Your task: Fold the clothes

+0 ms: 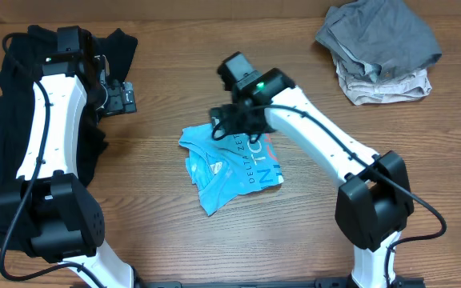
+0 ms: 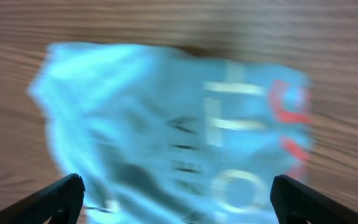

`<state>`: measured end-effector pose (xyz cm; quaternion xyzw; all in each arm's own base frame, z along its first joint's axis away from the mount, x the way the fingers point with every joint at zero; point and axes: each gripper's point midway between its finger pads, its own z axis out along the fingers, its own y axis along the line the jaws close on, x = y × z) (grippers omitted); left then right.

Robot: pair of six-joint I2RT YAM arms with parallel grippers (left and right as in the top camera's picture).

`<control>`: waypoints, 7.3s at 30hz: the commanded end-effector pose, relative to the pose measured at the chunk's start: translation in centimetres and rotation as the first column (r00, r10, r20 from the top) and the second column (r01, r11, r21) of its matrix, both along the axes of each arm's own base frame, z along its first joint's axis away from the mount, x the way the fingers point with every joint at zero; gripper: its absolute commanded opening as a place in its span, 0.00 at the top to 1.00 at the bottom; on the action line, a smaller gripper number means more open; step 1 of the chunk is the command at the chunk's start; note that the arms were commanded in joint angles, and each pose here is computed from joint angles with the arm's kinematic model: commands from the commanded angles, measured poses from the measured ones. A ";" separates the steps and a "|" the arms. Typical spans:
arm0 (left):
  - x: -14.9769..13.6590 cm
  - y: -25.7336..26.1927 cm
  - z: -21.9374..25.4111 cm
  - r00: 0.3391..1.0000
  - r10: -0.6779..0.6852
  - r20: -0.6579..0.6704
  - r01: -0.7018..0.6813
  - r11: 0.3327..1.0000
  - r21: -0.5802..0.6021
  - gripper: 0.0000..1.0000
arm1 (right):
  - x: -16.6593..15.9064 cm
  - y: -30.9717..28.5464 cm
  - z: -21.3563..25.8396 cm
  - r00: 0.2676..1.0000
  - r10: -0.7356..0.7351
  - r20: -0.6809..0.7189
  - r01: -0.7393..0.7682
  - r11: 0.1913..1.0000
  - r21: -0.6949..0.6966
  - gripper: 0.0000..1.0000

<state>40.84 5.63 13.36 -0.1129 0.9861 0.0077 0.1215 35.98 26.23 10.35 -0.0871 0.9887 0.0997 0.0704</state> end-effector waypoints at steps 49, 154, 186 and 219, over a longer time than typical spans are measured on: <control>0.8 -0.2 -0.3 1.000 -0.024 0.021 0.024 1.000 -0.004 0.00 | 1.8 -2.7 1.7 0.958 -0.263 0.112 0.266 0.964 -0.014 0.00; 2.5 -0.4 0.2 0.995 -0.011 0.097 0.014 1.000 -0.023 0.00 | 25.1 -45.5 21.1 0.666 0.170 0.726 0.392 0.749 -0.535 0.96; 2.9 -0.7 0.4 0.993 0.016 0.113 -0.011 0.999 -0.048 0.00 | 19.0 -23.2 10.3 0.893 0.194 0.405 -0.154 0.979 -0.129 0.35; 2.9 -0.7 0.4 0.993 0.017 0.116 -0.011 0.999 -0.049 0.00 | 1.9 -19.5 29.5 0.825 -0.514 0.236 0.378 0.812 0.444 0.00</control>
